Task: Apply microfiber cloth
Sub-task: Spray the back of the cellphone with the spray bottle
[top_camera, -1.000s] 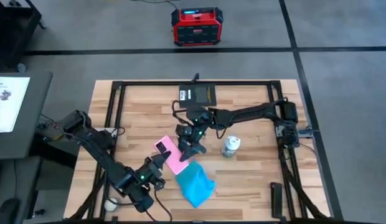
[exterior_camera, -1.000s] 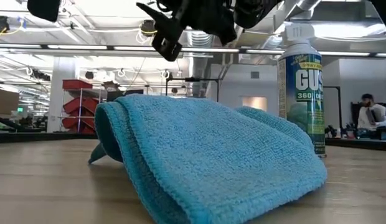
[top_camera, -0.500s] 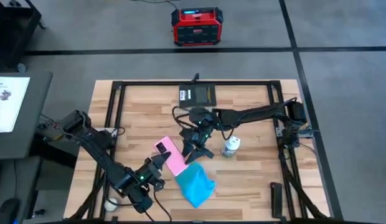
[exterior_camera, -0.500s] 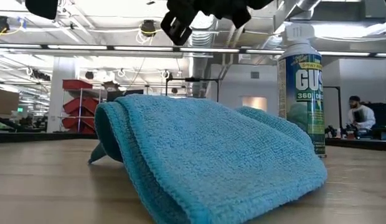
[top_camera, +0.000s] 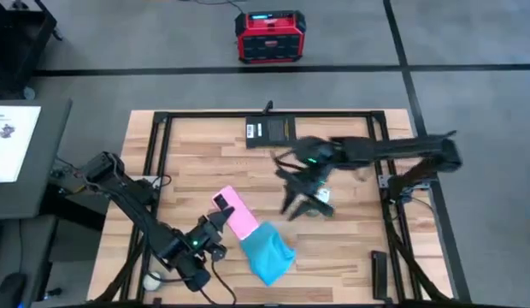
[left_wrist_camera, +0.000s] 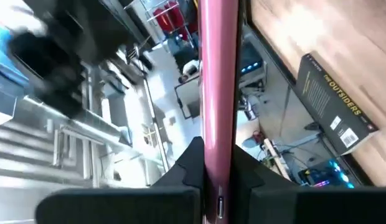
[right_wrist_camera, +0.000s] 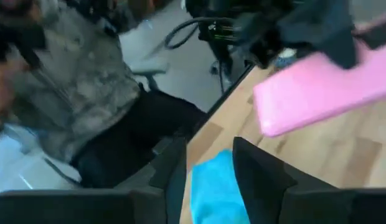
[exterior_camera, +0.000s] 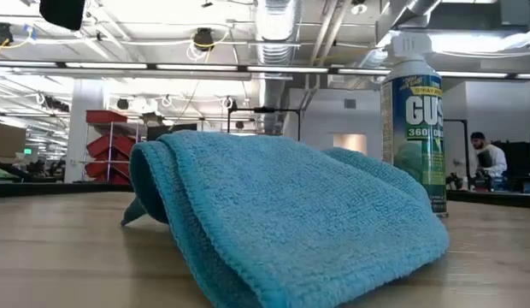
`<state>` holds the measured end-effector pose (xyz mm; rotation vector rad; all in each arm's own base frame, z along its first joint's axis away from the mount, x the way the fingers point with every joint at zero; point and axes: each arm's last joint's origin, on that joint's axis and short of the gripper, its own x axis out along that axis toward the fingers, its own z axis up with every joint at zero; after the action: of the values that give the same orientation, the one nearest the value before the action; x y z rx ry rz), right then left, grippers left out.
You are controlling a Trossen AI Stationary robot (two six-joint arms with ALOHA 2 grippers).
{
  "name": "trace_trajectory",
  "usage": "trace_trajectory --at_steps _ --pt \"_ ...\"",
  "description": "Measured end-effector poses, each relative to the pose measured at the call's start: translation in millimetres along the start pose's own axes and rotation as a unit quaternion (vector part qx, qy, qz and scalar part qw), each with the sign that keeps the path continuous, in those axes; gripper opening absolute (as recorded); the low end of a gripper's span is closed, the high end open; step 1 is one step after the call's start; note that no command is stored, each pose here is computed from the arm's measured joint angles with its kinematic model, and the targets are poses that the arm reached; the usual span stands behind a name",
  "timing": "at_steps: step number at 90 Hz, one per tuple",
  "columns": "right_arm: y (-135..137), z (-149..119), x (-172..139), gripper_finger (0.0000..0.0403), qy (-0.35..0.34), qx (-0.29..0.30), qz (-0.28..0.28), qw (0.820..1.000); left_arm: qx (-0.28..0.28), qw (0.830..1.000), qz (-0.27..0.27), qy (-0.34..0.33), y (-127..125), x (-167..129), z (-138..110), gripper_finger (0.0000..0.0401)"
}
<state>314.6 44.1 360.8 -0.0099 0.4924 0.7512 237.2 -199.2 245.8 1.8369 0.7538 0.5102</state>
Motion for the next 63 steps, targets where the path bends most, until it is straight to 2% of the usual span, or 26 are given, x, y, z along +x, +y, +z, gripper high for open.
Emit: trace_trajectory --at_steps 12,19,26,36,49,63 --pt "24 -20 -5 0.0102 0.003 -0.043 -0.106 0.993 -0.002 1.0 -0.002 0.004 0 3 0 0.0006" --pt "25 -38 4 0.01 -0.002 -0.009 -0.177 0.984 -0.003 1.0 -0.002 0.004 0 3 0 0.0006" --pt "19 -49 23 0.0099 -0.048 0.023 -0.227 0.972 -0.004 1.0 -0.003 0.006 0 4 0 0.0006" --pt "5 -53 51 0.0099 -0.106 0.013 -0.234 0.966 -0.004 1.0 -0.004 0.01 0 6 0 0.0006" --pt "-16 -52 67 0.0094 -0.107 0.054 -0.234 0.965 -0.002 1.0 -0.006 0.014 0 9 0 0.0006" --pt "-27 -49 67 0.0093 -0.119 0.08 -0.169 0.975 0.001 1.0 -0.005 0.013 0 9 0 0.0006"
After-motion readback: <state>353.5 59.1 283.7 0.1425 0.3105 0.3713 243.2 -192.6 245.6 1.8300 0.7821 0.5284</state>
